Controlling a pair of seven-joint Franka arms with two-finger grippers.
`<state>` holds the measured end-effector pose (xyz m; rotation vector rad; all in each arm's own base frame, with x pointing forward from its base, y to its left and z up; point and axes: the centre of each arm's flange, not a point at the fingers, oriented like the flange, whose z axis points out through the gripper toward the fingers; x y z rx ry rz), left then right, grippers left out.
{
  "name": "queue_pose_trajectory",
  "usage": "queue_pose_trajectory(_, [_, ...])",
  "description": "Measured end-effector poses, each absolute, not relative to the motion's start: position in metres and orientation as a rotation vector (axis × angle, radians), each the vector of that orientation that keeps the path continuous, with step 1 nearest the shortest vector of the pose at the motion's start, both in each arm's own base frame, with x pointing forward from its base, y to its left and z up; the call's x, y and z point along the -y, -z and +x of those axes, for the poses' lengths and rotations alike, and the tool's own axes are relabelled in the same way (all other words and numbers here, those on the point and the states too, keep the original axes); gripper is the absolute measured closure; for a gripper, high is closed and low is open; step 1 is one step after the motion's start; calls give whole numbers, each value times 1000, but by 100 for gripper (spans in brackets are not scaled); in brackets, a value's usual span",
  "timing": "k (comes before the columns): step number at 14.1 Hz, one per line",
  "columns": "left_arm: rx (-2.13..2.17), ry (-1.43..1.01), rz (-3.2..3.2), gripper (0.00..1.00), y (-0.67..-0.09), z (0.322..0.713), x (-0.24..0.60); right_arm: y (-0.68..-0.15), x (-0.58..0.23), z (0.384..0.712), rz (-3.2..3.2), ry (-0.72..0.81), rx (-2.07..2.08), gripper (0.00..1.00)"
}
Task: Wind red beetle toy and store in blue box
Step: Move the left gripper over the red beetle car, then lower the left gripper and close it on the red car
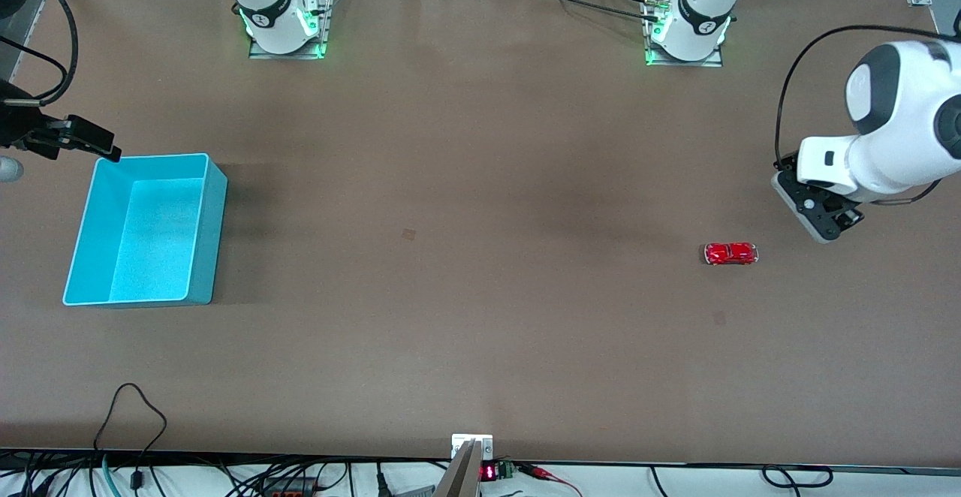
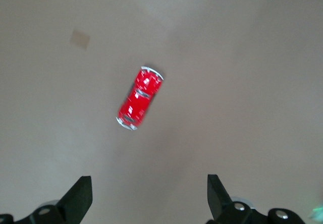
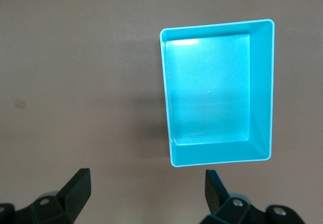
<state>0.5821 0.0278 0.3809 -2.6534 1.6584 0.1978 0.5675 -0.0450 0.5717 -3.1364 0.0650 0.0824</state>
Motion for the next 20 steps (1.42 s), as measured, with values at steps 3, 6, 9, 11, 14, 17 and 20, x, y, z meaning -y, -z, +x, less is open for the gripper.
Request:
queue_pose_trajectory(3, [-1882,-160,-2497,0,-340,596,-27,-572,45,568,-3136,-81,-65,0])
queue_pose_trajectory(6, [-1983,-190,-2442,0,-298,601,-26,-572,45,568,-3137,-75,-65,0])
queue_pose_trajectory(9, [-2024,-216,-2429,0,-259,602,-28,-572,45,568,-3137,-74,-65,0])
queue_pose_trajectory(11, [-2092,-196,-2367,0,-240,605,-30,-572,45,568,-3137,-74,-65,0])
queue_pose_trajectory(14, [-2195,-195,-2283,0,-220,605,-29,-572,45,568,-3137,-74,-65,0])
queue_pose_trajectory(17, [-2202,-154,-2252,0,-212,604,-28,-572,45,568,-3137,-74,-65,0])
queue_pose_trajectory(20, [-2191,-85,-2219,0,-194,592,-26,-572,45,568,-3137,-74,-64,0])
